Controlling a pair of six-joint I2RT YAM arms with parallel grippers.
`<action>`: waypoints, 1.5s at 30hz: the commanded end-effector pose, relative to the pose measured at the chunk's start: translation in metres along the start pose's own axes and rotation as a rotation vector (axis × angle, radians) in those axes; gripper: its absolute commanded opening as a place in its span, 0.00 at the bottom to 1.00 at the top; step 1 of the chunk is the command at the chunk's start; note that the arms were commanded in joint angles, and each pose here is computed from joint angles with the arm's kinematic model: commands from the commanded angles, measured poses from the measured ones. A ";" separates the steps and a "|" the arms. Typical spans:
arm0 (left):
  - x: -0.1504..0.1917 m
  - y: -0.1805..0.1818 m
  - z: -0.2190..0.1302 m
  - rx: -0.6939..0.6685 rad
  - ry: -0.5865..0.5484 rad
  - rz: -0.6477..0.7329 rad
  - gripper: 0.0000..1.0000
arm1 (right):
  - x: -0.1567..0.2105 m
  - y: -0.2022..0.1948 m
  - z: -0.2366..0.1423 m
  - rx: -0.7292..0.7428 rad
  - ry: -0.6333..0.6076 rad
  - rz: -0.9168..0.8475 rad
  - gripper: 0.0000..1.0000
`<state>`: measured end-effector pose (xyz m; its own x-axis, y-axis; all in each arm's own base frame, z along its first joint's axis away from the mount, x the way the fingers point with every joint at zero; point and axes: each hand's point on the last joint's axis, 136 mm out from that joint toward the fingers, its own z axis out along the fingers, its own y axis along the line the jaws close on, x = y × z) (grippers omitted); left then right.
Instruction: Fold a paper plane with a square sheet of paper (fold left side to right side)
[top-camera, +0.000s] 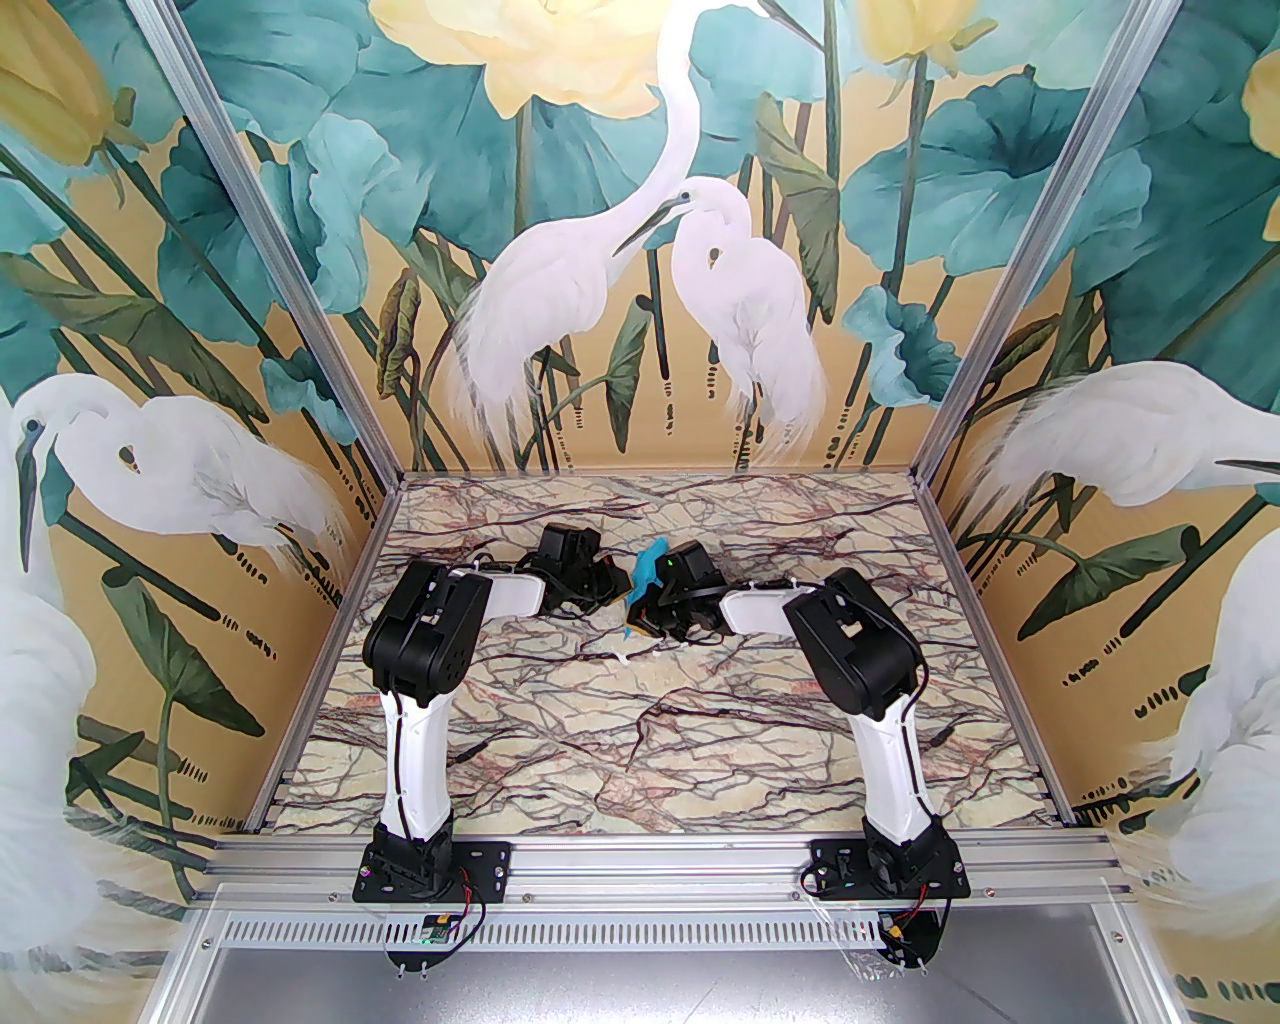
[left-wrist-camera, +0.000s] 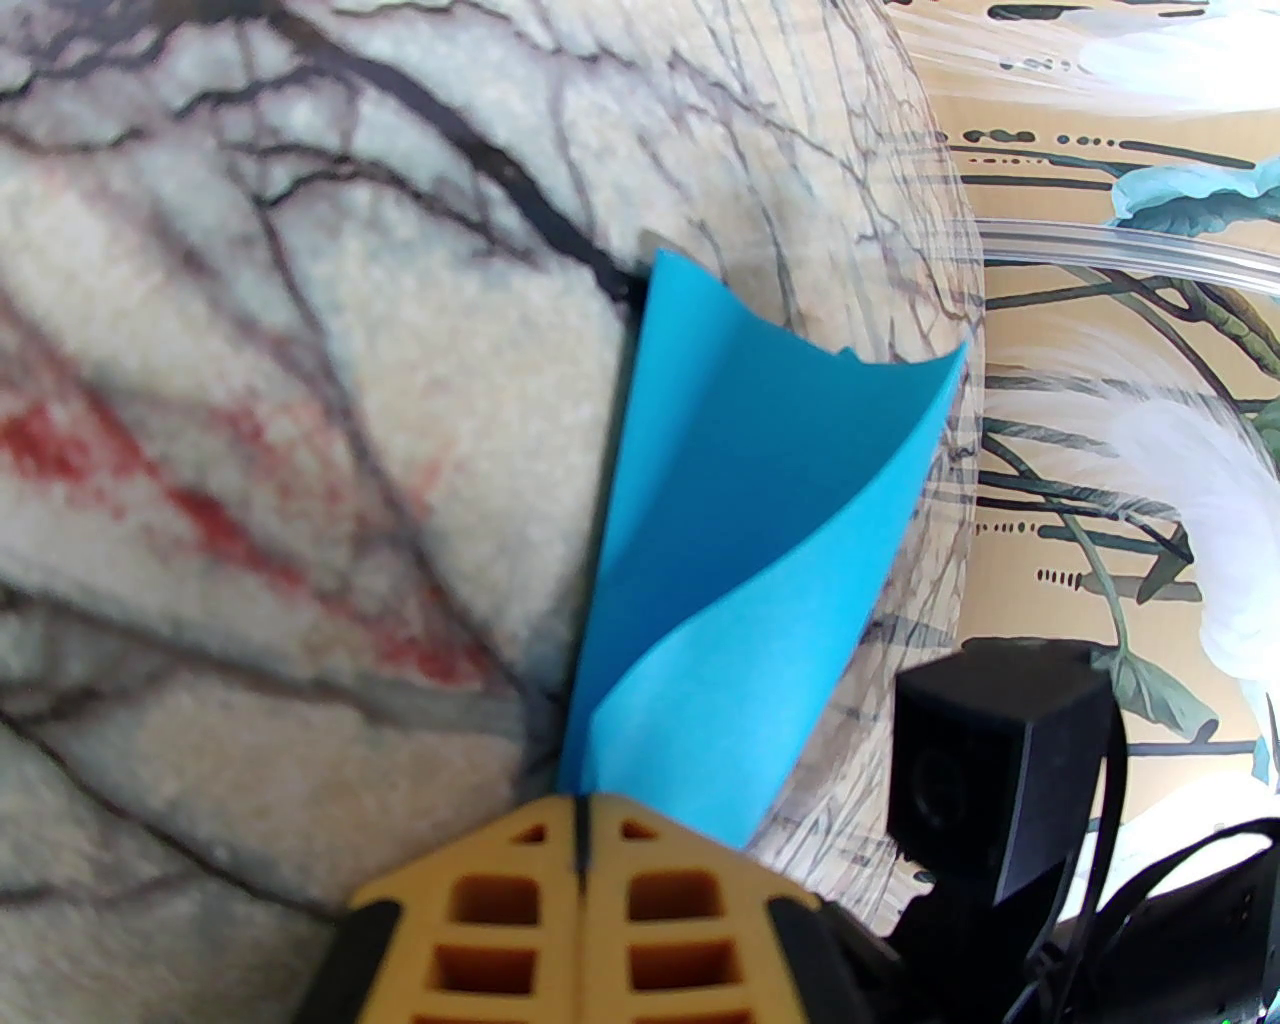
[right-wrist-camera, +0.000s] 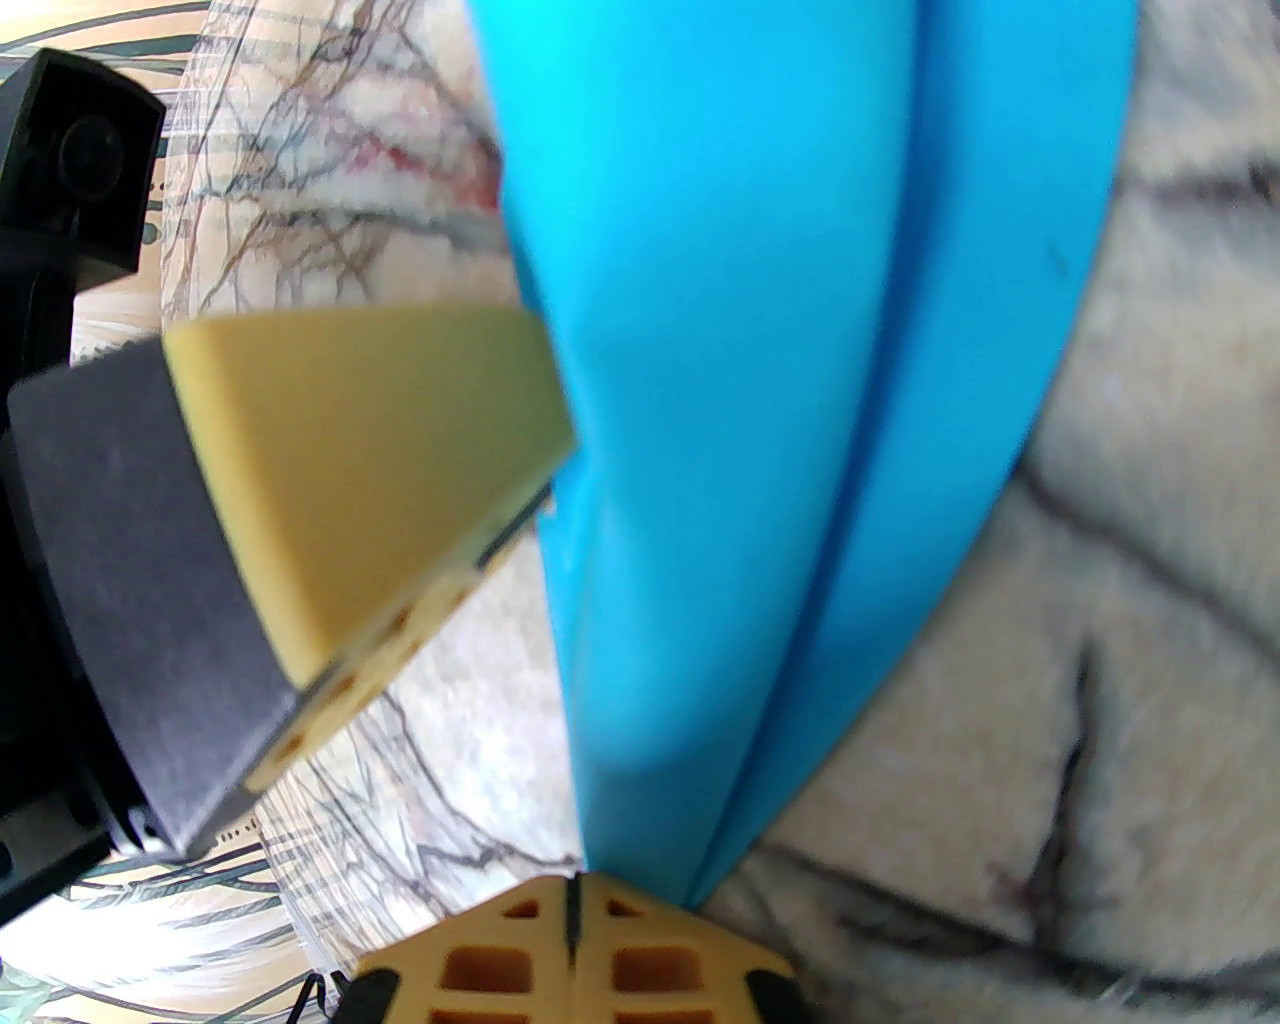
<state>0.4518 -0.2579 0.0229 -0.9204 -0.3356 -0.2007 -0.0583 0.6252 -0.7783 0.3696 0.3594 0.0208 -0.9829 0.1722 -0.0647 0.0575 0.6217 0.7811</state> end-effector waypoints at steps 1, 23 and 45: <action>0.023 0.036 0.020 -0.107 0.054 -0.032 0.00 | 0.016 0.005 -0.002 -0.034 0.038 0.025 0.00; 0.024 0.032 0.019 -0.097 0.063 -0.018 0.00 | -0.003 0.018 -0.019 -0.026 0.002 -0.031 0.00; 0.023 0.027 0.021 -0.092 0.070 -0.009 0.00 | -0.072 -0.024 -0.014 0.154 -0.048 -0.021 0.00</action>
<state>0.4518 -0.2583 0.0231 -0.9246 -0.3314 -0.1879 -0.0697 0.6322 -0.7717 0.4399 0.3309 0.0358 -0.9709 0.2021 -0.1285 0.0451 0.6811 0.7308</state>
